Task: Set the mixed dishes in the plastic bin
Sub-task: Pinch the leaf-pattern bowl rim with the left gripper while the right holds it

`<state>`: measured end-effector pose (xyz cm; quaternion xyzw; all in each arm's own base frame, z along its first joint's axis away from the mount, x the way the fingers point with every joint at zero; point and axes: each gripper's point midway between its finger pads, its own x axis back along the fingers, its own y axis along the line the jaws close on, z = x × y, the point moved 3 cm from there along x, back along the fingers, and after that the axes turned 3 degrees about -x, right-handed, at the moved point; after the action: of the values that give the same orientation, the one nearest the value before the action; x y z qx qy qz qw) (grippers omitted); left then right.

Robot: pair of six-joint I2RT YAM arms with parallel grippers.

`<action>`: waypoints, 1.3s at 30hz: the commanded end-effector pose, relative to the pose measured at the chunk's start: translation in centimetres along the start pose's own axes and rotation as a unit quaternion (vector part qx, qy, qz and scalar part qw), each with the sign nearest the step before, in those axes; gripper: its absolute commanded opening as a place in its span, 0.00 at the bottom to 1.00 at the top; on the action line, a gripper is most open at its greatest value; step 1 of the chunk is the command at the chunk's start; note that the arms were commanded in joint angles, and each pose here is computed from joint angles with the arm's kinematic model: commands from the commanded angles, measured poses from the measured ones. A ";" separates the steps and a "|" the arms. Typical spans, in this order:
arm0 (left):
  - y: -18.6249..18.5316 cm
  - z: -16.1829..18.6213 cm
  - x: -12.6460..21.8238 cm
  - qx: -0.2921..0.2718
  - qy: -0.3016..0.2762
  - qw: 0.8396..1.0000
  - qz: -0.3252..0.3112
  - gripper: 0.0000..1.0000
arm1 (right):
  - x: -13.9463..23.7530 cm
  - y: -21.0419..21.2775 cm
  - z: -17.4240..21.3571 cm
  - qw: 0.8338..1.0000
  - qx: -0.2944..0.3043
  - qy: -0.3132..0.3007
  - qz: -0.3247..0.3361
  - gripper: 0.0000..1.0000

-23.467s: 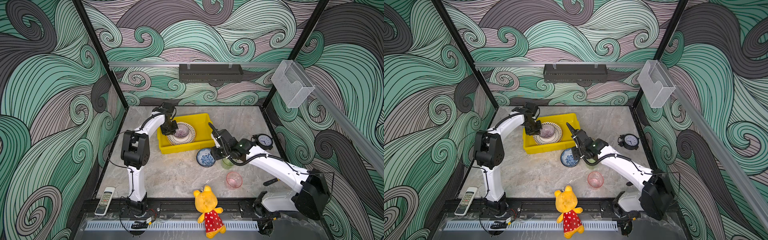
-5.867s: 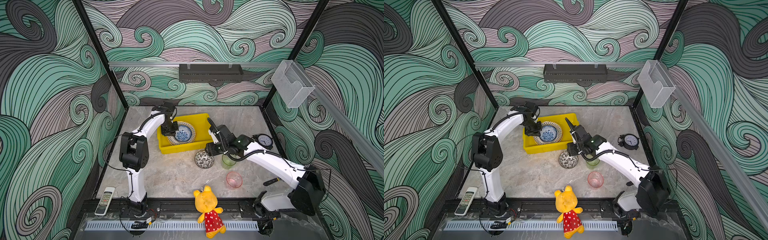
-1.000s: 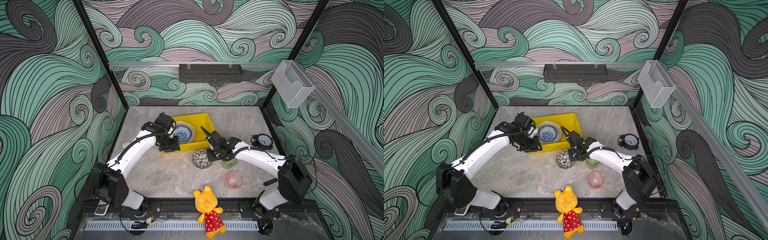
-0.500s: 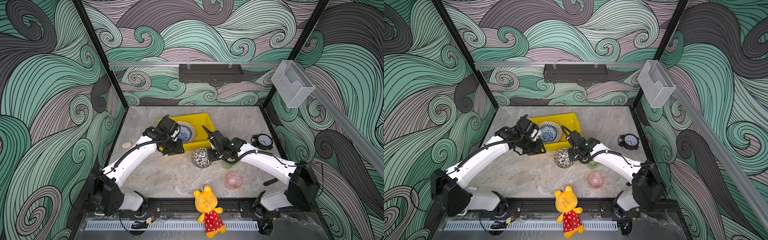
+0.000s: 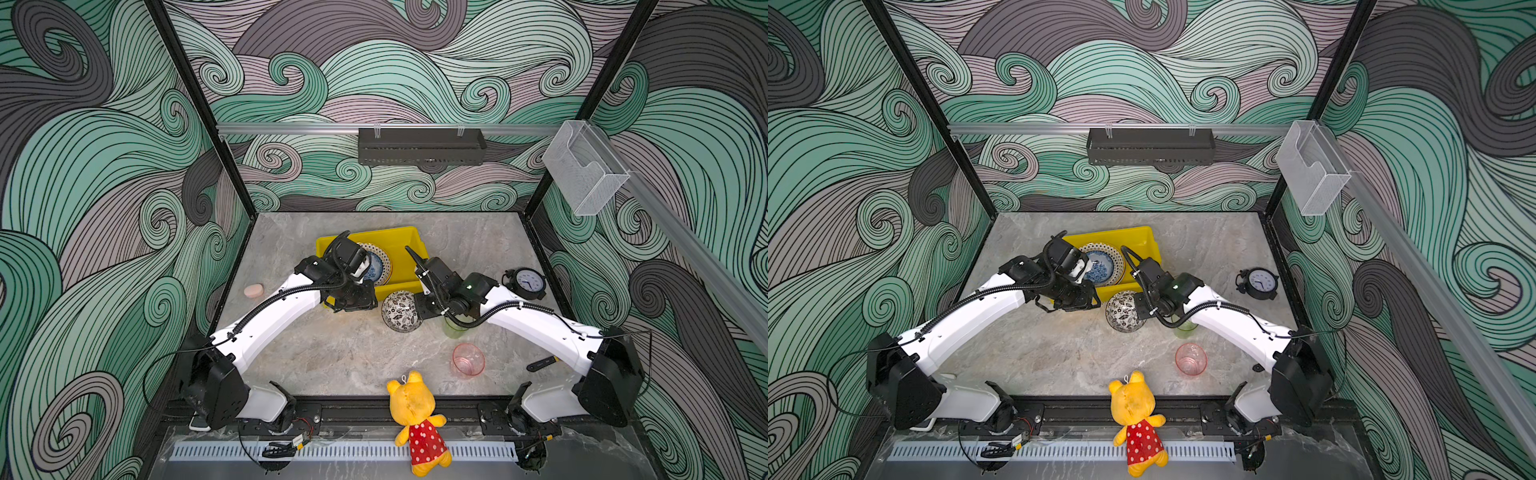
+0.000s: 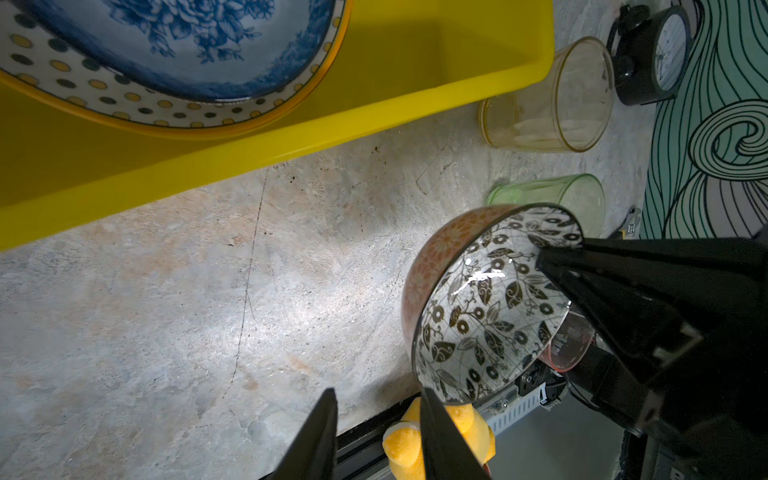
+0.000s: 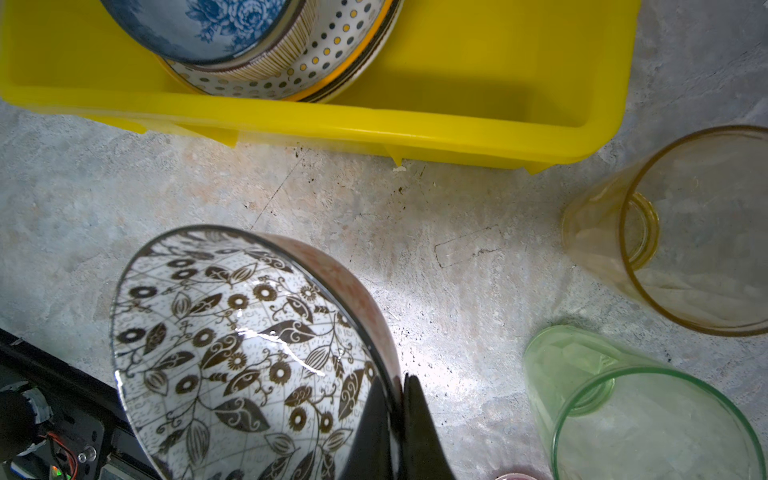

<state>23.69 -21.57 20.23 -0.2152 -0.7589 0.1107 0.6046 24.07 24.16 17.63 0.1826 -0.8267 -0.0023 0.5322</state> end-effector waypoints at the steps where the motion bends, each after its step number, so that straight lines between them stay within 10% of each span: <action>1: -0.6 -0.3 -0.2 -0.002 -0.007 1.000 0.003 0.37 | 1.5 1.1 -1.9 0.999 -0.008 -0.036 -0.016 0.00; 13: -1.7 -0.8 -2.9 -0.005 0.017 1.000 -0.006 0.36 | 1.4 1.9 -2.7 0.999 -0.001 -0.038 -0.022 0.00; 26: -2.0 -1.4 -2.8 -0.022 0.017 0.999 -0.030 0.06 | 1.3 2.0 -3.0 0.999 0.002 -0.035 -0.018 0.01; 31: -1.2 -1.7 -2.1 -0.022 0.004 0.998 -0.058 0.00 | 1.1 2.4 -3.0 0.999 0.000 -0.026 -0.026 0.26; 39: -0.9 -2.0 -2.2 -0.015 0.003 0.997 -0.075 0.00 | 2.1 2.4 -3.3 0.999 0.004 -0.041 -0.031 0.40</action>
<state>25.29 -23.25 17.81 -0.1663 -0.7625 0.0553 0.6228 25.36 26.30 20.07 0.2041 -0.8345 -0.0166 0.5115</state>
